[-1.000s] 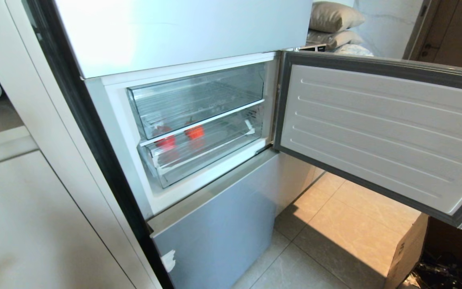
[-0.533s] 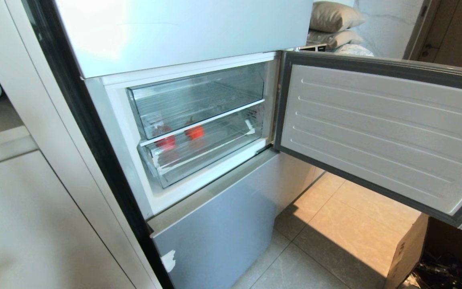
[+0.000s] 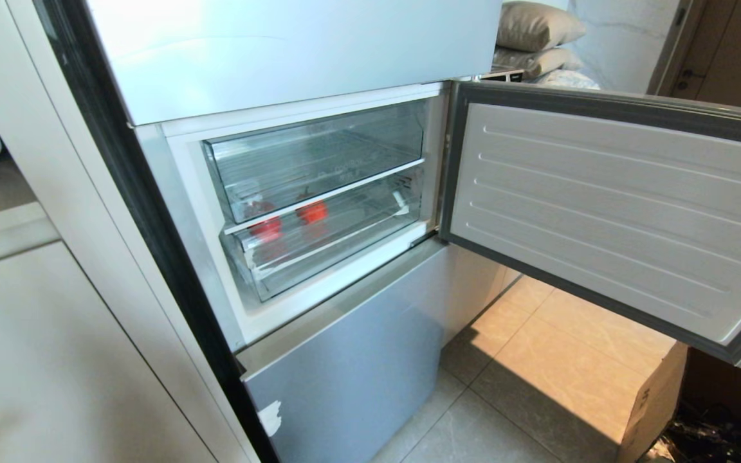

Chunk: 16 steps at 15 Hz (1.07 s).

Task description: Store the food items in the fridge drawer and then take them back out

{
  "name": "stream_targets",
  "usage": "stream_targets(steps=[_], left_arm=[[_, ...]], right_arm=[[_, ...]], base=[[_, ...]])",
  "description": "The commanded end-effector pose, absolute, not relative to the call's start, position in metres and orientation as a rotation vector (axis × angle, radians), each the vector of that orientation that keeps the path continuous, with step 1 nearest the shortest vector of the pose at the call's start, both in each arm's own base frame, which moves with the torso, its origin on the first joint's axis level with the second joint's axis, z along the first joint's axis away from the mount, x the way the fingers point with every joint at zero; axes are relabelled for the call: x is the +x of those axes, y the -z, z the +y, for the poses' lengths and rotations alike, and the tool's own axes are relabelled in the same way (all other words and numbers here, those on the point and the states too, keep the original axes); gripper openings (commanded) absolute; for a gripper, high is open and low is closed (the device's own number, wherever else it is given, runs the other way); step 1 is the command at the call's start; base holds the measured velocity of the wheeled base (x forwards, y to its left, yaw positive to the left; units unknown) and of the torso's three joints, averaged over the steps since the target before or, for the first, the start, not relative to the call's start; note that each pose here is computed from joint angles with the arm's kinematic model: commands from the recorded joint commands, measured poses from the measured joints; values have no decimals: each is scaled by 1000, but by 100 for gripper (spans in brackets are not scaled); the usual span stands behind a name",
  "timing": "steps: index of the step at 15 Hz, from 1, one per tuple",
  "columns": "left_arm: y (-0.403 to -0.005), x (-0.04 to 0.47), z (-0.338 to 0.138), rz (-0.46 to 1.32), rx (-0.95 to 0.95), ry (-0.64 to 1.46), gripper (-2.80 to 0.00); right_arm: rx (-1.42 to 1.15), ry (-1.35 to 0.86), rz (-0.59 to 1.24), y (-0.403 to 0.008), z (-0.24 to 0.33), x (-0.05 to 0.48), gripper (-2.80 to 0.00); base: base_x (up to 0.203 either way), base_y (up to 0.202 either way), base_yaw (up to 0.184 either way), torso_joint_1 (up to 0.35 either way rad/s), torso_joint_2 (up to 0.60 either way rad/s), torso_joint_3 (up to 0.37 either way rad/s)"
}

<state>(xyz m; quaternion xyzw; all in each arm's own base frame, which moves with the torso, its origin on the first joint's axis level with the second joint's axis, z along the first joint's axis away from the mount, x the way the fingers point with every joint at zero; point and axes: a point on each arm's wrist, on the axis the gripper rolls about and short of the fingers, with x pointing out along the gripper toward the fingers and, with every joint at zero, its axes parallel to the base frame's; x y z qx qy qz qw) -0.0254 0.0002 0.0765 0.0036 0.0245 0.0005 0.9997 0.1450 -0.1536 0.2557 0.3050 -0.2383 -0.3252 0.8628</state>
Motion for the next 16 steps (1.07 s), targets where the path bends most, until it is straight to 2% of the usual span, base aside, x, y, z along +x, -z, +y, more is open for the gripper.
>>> stream_targets(steps=[1, 8, 16], left_arm=[[-77, -25, 0, 51, 6, -1, -280], [-77, -25, 0, 51, 6, -1, -280], [-76, -25, 0, 52, 7, -1, -280]], right_arm=[[663, 696, -466, -249, -183, 155, -280], [790, 558, -399, -254, -228, 169, -280], [1108, 196, -131, -266, -283, 208, -280]], base=[[0, 0, 0, 0, 0, 0], [0, 0, 0, 0, 0, 0], [0, 0, 0, 0, 0, 0]])
